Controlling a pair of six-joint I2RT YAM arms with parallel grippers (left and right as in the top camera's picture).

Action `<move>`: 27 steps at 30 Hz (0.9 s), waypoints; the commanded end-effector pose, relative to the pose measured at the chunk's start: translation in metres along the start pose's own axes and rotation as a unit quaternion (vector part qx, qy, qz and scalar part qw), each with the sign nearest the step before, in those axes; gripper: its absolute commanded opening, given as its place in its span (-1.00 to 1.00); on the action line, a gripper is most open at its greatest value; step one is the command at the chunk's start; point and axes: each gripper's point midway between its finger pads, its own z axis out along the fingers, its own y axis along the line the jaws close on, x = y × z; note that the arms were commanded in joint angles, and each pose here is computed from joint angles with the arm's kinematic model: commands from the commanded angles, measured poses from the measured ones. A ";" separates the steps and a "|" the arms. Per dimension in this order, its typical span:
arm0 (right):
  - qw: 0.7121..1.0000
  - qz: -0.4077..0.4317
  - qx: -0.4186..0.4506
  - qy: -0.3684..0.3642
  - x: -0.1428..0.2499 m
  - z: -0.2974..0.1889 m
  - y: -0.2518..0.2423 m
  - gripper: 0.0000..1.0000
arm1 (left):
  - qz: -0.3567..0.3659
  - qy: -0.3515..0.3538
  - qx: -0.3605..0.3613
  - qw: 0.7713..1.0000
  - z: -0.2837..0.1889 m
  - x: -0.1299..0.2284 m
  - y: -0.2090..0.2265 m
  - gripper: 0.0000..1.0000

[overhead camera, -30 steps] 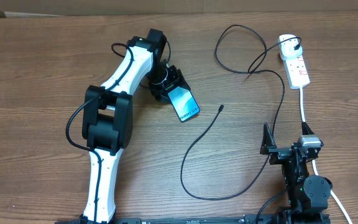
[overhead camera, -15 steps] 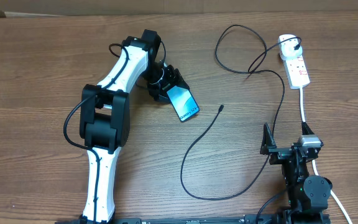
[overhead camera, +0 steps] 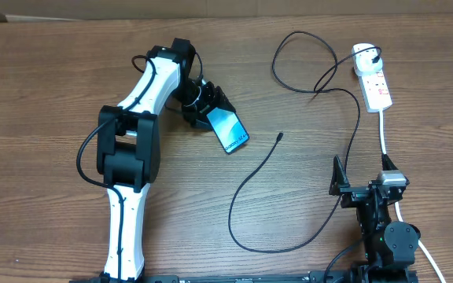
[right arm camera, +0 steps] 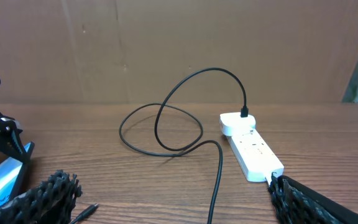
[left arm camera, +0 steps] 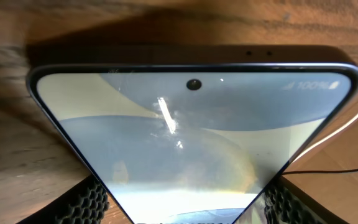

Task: Plug charger to phone and switch on socket
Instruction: 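Raise the phone upright with the left gripper, bottom edge toward right, then raise the right arm and move the right gripper toward the phone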

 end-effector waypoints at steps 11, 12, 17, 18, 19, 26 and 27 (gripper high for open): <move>1.000 -0.001 0.003 -0.003 0.001 0.000 -0.001 1.00 | 0.015 -0.007 0.000 1.000 -0.014 0.000 0.007 0.21; 1.000 -0.001 0.003 -0.003 0.001 0.000 -0.001 1.00 | 0.015 -0.007 0.000 1.000 -0.017 0.000 0.007 0.21; 1.000 -0.001 0.003 -0.003 0.001 0.000 -0.001 1.00 | 0.013 -0.012 0.004 1.000 -0.031 0.003 0.006 0.22; 1.000 -0.001 0.002 -0.005 0.000 0.000 0.000 1.00 | 0.012 -0.013 0.005 1.000 -0.033 0.004 0.006 0.22; 1.000 -0.001 -0.001 -0.011 -0.003 0.000 0.001 1.00 | 0.012 -0.015 0.006 1.000 -0.036 0.004 0.005 0.22; 0.969 0.055 -0.241 -0.010 -0.010 -0.020 0.081 1.00 | 0.019 -0.014 0.030 0.999 -0.050 0.011 -0.005 0.23; 0.961 0.057 -0.270 -0.021 -0.017 -0.026 0.089 1.00 | 0.019 -0.012 0.034 0.999 -0.050 0.012 -0.006 0.23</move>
